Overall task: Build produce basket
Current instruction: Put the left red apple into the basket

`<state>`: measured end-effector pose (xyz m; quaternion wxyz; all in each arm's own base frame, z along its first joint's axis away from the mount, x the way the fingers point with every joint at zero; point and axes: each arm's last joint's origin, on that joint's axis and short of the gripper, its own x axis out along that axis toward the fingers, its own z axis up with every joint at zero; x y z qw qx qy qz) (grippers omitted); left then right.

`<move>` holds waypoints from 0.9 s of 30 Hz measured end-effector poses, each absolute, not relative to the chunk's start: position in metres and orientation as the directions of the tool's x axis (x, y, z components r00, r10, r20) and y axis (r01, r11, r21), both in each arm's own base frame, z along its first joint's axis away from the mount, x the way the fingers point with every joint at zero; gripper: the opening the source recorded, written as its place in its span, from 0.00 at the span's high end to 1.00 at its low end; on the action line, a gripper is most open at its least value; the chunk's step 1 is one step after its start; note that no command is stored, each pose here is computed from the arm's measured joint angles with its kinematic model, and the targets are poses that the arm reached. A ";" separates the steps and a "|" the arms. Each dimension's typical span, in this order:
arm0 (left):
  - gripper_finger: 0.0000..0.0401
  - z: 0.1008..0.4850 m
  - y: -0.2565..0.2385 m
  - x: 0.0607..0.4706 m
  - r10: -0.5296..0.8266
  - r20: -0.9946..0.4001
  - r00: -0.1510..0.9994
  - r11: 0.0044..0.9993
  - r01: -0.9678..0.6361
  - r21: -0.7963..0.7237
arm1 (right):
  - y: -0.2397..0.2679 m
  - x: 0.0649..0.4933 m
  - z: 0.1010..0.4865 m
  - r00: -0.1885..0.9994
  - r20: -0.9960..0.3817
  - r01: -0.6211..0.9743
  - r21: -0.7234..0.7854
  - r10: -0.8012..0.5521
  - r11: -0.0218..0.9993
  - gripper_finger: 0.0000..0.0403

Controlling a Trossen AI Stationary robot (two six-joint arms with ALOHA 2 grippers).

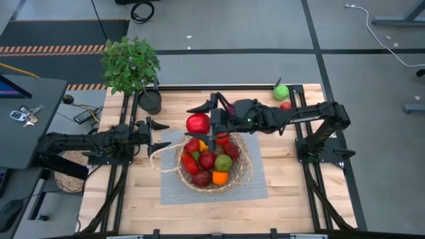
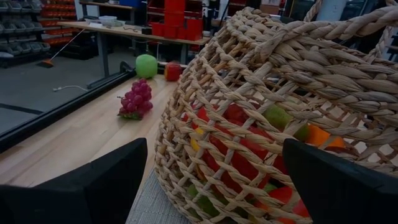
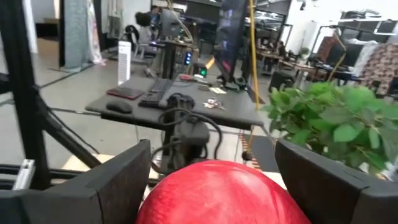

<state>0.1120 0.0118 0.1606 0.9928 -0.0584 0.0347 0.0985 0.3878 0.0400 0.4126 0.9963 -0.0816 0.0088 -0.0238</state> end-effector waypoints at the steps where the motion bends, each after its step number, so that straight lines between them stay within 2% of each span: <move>1: 0.05 0.161 0.012 0.112 0.192 -0.080 0.978 0.974 -0.200 -0.109 | 0.042 0.387 0.413 0.999 -0.013 0.041 -0.163 -0.044 0.986 0.14; 9: 0.05 0.161 0.012 0.112 0.192 -0.080 0.978 0.974 -0.200 -0.109 | 0.055 0.384 0.397 0.985 -0.171 -0.027 -0.211 -0.009 0.977 0.14; 16: 0.05 0.161 0.012 0.112 0.192 -0.080 0.978 0.974 -0.200 -0.109 | 0.070 0.380 0.388 0.963 -0.269 -0.119 -0.339 0.025 0.933 0.14; 21: 0.05 0.161 0.012 0.112 0.192 -0.080 0.978 0.974 -0.200 -0.109 | 0.075 0.383 0.382 0.953 -0.295 -0.164 -0.314 0.068 0.935 0.14; 27: 0.05 0.161 0.012 0.112 0.192 -0.077 0.978 0.974 -0.200 -0.109 | 0.074 0.400 0.353 0.909 -0.396 -0.235 -0.233 0.128 0.944 0.14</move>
